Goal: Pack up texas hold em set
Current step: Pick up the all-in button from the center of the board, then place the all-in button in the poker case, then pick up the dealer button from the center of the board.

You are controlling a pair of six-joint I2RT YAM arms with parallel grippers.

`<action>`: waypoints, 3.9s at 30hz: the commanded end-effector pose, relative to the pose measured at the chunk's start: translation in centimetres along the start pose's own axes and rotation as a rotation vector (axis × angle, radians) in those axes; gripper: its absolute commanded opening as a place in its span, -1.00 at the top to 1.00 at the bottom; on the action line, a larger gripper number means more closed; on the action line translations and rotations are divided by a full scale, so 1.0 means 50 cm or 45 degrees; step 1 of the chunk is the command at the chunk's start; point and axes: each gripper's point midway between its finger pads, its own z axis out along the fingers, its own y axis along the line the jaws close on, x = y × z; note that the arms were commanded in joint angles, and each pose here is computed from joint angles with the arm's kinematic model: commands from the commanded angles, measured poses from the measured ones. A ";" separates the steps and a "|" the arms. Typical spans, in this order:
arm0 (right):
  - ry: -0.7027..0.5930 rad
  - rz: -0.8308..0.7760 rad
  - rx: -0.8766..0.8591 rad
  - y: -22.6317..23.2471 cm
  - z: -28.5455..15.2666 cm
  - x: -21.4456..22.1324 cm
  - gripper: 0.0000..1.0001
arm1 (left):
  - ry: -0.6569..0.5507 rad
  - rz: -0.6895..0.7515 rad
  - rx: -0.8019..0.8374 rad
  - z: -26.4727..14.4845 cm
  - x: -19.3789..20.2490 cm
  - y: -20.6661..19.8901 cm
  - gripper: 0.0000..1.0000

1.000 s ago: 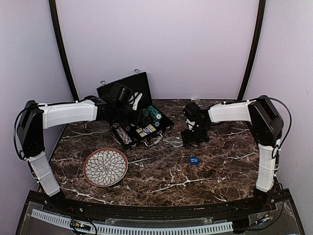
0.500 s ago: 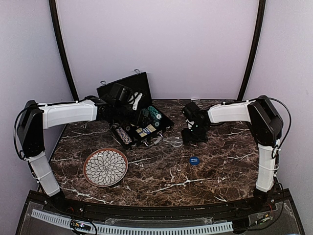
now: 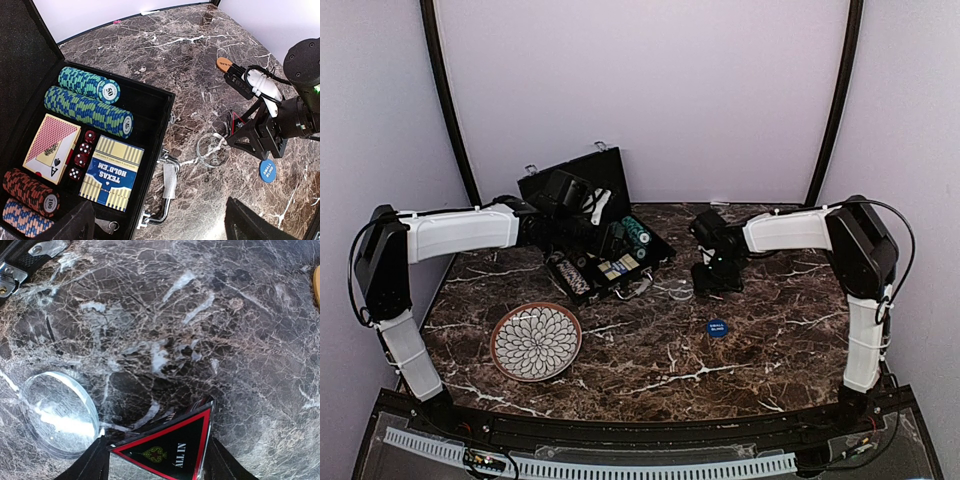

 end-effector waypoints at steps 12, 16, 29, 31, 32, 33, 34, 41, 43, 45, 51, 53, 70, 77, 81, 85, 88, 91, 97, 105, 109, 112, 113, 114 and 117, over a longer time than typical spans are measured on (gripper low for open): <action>-0.288 -0.120 -0.050 0.086 -0.131 -0.119 -0.01 | -0.101 -0.053 -0.110 -0.050 -0.021 0.032 -0.85; -0.360 -0.179 -0.199 0.167 -0.156 -0.169 -0.01 | -0.147 -0.104 -0.196 -0.079 -0.022 0.065 -0.85; -0.506 -0.305 -0.498 0.371 -0.153 -0.263 -0.03 | -0.272 -0.266 -0.292 -0.184 -0.004 0.164 -0.87; -0.501 -0.325 -0.553 0.402 -0.146 -0.264 -0.03 | -0.261 -0.259 -0.296 -0.188 0.003 0.167 -0.87; -0.510 -0.329 -0.574 0.417 -0.147 -0.270 -0.03 | -0.260 -0.254 -0.299 -0.191 0.003 0.168 -0.87; -0.507 -0.334 -0.583 0.428 -0.140 -0.270 -0.03 | -0.250 -0.252 -0.301 -0.191 0.007 0.169 -0.87; -0.493 -0.338 -0.585 0.436 -0.126 -0.268 -0.03 | -0.249 -0.248 -0.304 -0.193 0.008 0.170 -0.87; -0.442 -0.332 -0.568 0.449 -0.068 -0.259 -0.05 | -0.242 -0.224 -0.320 -0.204 0.018 0.173 -0.90; -0.430 -0.333 -0.565 0.450 -0.056 -0.254 -0.09 | -0.248 -0.219 -0.322 -0.208 0.018 0.173 -0.91; -0.416 -0.333 -0.565 0.450 -0.045 -0.250 -0.12 | -0.249 -0.216 -0.322 -0.210 0.018 0.173 -0.92; -0.405 -0.339 -0.593 0.456 -0.050 -0.245 -0.45 | -0.240 -0.199 -0.303 -0.206 0.022 0.168 -0.97; -0.424 -0.341 -0.601 0.456 -0.065 -0.250 -0.57 | -0.238 -0.196 -0.288 -0.204 0.024 0.165 -0.97; -0.698 -0.143 -0.584 0.209 -0.291 -0.280 -0.97 | -0.172 -0.052 0.120 -0.089 -0.001 0.010 -0.98; -0.735 0.074 -0.338 -0.002 -0.279 -0.241 -0.97 | -0.075 0.075 0.157 0.019 0.000 -0.074 -0.97; -0.645 0.169 -0.187 -0.090 -0.239 -0.201 -0.97 | 0.004 0.188 0.161 0.090 0.012 -0.129 -0.97; -0.584 0.183 -0.115 -0.127 -0.214 -0.167 -0.97 | 0.087 0.303 0.156 0.161 0.031 -0.174 -0.96; -0.554 0.207 -0.054 -0.152 -0.202 -0.149 -0.97 | 0.151 0.390 0.139 0.219 0.053 -0.194 -0.96; -0.542 0.220 -0.029 -0.169 -0.196 -0.136 -0.97 | 0.193 0.453 0.119 0.258 0.071 -0.208 -0.96; -0.545 0.228 -0.033 -0.182 -0.200 -0.121 -0.97 | 0.286 0.479 0.025 0.327 0.111 -0.188 -0.97; -0.546 0.236 -0.028 -0.197 -0.203 -0.106 -0.97 | 0.340 0.466 0.017 0.354 0.146 -0.181 -0.90; -0.546 0.242 -0.029 -0.198 -0.203 -0.104 -0.97 | 0.369 0.443 0.052 0.355 0.162 -0.186 -0.70; -0.546 0.240 -0.029 -0.198 -0.204 -0.104 -0.97 | 0.392 0.426 0.085 0.353 0.173 -0.194 -0.45; -0.543 0.239 -0.031 -0.197 -0.202 -0.104 -0.97 | 0.399 0.417 0.093 0.351 0.175 -0.196 -0.40; -0.544 0.241 -0.035 -0.197 -0.202 -0.104 -0.97 | 0.401 0.415 0.095 0.351 0.175 -0.197 -0.31; -0.539 0.241 -0.047 -0.193 -0.201 -0.104 -0.97 | 0.392 0.415 0.096 0.343 0.168 -0.199 -0.16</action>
